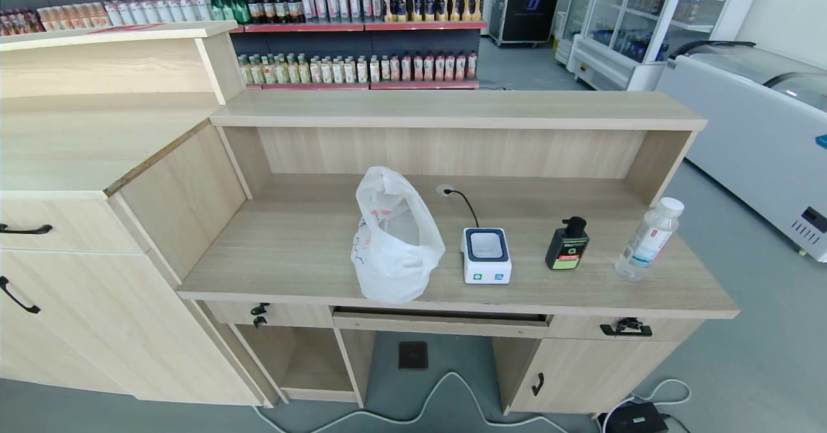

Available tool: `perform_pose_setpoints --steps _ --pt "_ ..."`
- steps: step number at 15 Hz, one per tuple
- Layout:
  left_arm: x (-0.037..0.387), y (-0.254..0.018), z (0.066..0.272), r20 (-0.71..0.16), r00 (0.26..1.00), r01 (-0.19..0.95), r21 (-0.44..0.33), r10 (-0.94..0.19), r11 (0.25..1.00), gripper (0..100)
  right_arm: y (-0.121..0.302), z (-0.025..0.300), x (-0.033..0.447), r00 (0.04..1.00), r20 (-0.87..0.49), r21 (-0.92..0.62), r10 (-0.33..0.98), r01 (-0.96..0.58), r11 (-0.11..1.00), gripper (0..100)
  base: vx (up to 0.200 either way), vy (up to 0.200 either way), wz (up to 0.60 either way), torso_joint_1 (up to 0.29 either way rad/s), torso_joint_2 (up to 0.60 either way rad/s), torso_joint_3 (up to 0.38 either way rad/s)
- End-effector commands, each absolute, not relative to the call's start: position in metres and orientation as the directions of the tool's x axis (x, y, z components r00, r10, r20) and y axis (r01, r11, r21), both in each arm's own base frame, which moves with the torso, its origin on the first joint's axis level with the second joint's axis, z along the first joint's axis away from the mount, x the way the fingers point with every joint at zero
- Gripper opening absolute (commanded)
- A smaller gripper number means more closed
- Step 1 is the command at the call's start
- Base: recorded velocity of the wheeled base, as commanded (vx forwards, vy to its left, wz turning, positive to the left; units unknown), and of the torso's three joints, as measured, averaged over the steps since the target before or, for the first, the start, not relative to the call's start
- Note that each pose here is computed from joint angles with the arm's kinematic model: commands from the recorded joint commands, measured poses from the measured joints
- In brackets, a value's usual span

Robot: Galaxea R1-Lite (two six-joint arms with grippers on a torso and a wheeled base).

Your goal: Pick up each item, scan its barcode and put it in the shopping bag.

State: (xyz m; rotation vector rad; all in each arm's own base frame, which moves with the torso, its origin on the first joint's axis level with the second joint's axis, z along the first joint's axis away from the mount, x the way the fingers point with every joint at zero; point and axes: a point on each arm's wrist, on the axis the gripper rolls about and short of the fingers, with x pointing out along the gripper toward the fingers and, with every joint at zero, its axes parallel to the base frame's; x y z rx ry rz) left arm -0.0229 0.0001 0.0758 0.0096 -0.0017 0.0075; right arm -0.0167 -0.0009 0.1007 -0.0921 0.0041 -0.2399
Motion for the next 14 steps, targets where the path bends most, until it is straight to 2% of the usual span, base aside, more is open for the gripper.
perform_pose_setpoints --steps 1,3,4,6,8,9,11,14 --pt "-0.023 0.0 0.075 0.0 1.0 -0.008 0.009 0.008 1.0 100 -0.003 0.188 0.005 0.978 -0.023 -0.07 -0.206 0.204 0.977 0 0.0 0.0 0.0 0.0 0.0 0.0" --pt "-0.023 0.0 0.076 0.002 1.0 -0.008 0.009 0.008 1.0 100 -0.008 0.242 0.061 0.98 -0.079 0.012 -0.181 0.183 0.983 0 0.0 0.0 0.0 0.0 0.0 0.0" --pt "-0.023 0.0 0.076 0.002 1.0 -0.008 0.009 0.008 1.0 100 -0.014 0.248 0.098 0.974 -0.107 0.022 -0.2 0.204 0.979 0 0.0 0.0 0.0 0.0 0.0 0.0" --pt "-0.023 0.0 0.076 0.002 1.0 -0.009 0.009 0.009 1.0 100 -0.032 0.228 0.166 0.964 -0.101 -0.03 -0.247 0.245 0.969 0 0.0 0.0 0.0 0.0 0.0 0.0" --pt "-0.023 0.0 0.076 0.003 1.0 -0.008 0.009 0.008 1.0 100 -0.039 0.211 0.207 0.977 -0.052 -0.078 -0.207 0.203 0.976 0 0.0 0.0 0.0 0.0 0.0 0.0" --pt "-0.023 0.0 0.076 0.003 1.0 -0.008 0.009 0.008 1.0 100 -0.039 0.211 0.207 0.977 -0.052 -0.078 -0.207 0.203 0.976 100 0.0 0.0 0.0 0.0 0.0 0.0" --pt "-0.023 0.0 0.076 0.003 1.0 -0.008 0.009 0.008 1.0 100 -0.042 0.185 0.232 0.981 -0.128 -0.132 -0.147 0.13 0.983 100 0.0 0.0 0.0 0.0 0.0 0.0" --pt "-0.023 0.0 0.076 0.002 1.0 -0.009 0.009 0.009 1.0 100 -0.047 0.16 0.256 0.989 -0.148 -0.119 -0.027 0.009 0.993 100 0.0 0.0 0.0 0.0 0.0 0.0"
